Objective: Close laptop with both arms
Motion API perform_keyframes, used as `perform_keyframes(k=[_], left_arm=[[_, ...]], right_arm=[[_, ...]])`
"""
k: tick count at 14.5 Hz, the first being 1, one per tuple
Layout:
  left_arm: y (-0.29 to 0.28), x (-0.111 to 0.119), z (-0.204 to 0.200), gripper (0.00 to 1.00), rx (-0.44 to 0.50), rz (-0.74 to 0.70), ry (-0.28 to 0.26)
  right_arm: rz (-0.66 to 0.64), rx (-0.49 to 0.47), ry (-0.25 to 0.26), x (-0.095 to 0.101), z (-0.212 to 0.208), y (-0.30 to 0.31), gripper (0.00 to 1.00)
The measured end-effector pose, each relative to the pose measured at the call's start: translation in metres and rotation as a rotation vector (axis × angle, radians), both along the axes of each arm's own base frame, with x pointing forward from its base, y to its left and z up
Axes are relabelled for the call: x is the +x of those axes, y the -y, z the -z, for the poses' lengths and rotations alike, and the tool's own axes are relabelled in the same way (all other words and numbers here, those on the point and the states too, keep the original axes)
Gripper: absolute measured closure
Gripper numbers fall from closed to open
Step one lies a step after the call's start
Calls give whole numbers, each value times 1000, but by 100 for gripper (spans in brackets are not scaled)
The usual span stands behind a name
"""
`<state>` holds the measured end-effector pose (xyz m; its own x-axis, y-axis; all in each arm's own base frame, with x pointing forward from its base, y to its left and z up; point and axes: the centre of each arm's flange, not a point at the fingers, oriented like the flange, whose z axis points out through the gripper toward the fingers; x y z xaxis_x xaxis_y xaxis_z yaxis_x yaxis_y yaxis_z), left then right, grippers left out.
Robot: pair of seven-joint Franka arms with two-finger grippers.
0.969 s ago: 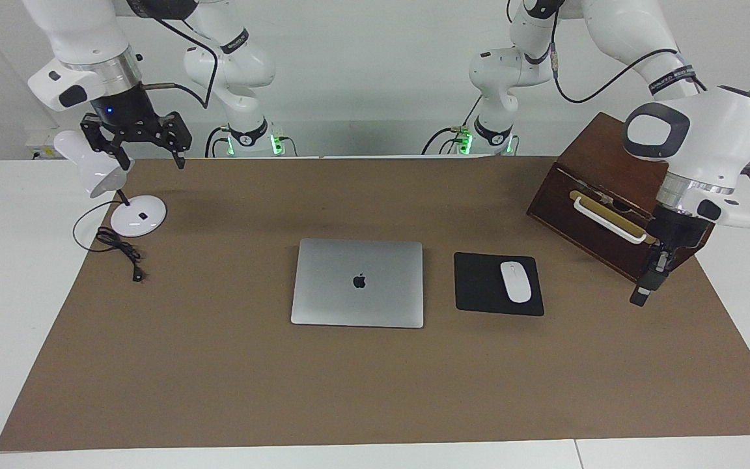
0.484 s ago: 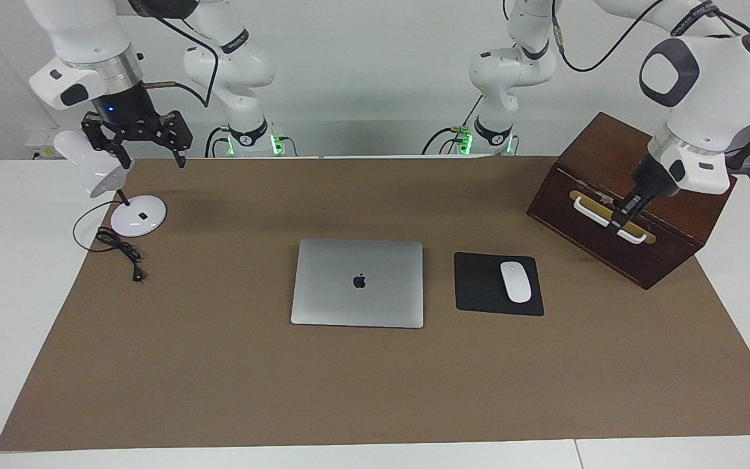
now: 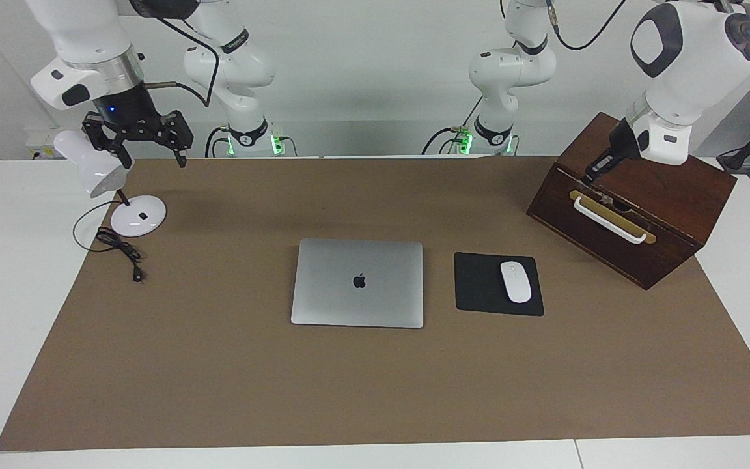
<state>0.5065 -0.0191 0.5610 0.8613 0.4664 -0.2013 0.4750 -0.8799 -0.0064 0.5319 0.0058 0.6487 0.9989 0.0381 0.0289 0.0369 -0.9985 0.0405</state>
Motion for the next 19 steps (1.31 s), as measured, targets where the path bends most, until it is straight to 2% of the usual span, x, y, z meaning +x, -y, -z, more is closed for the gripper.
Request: perform_keyframes(k=[4, 6, 9, 12, 14, 16, 19], left_arm=[[12, 16, -4, 26, -1, 14, 113], [7, 22, -2, 3, -2, 17, 143], [-1, 33, 3, 0, -17, 150, 179], [2, 53, -2, 0, -17, 215, 208], [6, 62, 0, 0, 18, 247, 199], [13, 62, 1, 0, 37, 269, 171], [10, 62, -7, 0, 43, 271, 175]], right_arm=[[-1, 0, 0, 0, 0, 0, 0], [-1, 0, 0, 0, 0, 0, 0], [-1, 0, 0, 0, 0, 0, 0], [-1, 0, 0, 0, 0, -1, 0], [-2, 0, 0, 0, 0, -1, 0], [-3, 0, 0, 0, 0, -2, 0], [-3, 0, 0, 0, 0, -2, 0]])
